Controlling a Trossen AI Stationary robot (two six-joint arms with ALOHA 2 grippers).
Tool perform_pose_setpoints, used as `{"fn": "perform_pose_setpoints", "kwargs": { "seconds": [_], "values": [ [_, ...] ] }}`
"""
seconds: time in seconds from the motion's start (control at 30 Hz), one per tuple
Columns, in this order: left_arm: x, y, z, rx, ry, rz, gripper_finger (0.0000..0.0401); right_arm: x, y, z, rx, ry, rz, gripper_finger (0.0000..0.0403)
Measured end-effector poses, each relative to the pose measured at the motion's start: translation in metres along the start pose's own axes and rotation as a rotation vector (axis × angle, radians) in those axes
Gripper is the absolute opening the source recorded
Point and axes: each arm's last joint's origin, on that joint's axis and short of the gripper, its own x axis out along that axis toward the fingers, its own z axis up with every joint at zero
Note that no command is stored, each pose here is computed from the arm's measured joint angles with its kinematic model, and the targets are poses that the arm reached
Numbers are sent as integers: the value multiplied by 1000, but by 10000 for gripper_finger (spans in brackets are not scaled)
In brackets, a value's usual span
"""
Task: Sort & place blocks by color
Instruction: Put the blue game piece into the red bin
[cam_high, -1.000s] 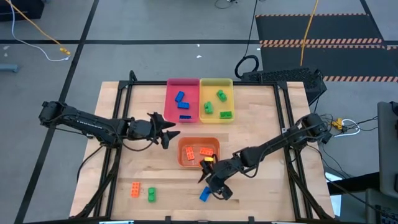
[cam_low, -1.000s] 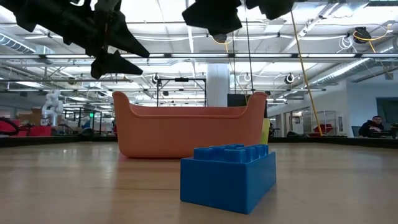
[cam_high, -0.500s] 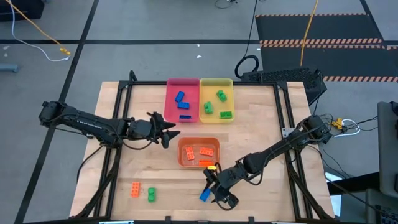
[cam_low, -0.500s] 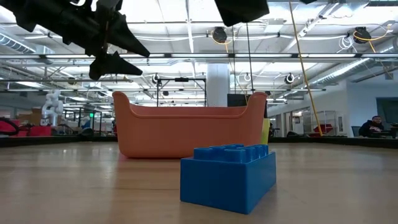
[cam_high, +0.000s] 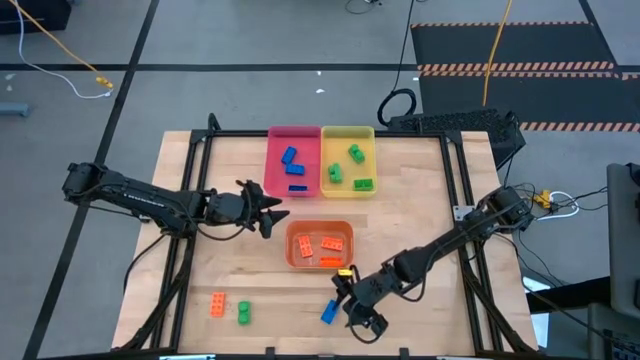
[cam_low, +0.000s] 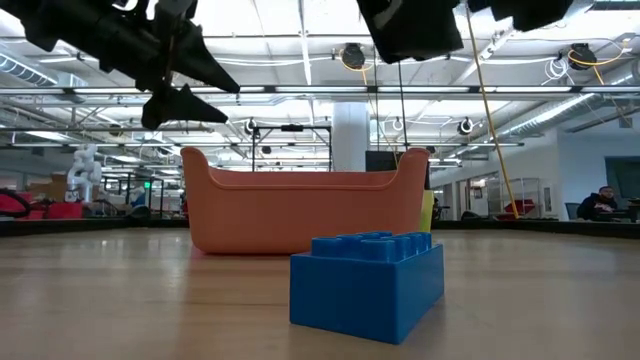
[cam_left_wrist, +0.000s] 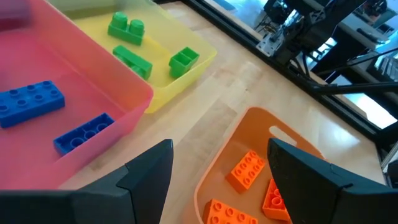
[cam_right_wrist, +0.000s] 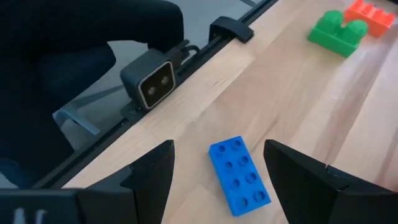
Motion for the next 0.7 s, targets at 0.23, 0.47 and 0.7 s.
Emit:
{"fn": "perform_pose_setpoints", "kwargs": {
  "seconds": [0.23,0.47,0.7],
  "values": [
    [0,2,-3,-7,27,17,260,2,0,-6,-9,-62,-12,242],
    [0,2,-3,-7,32,21,260,19,-3,-10,-26,-32,-38,242],
    [0,2,-3,-7,33,21,260,42,-7,-2,-63,63,-22,242]
  ]
}}
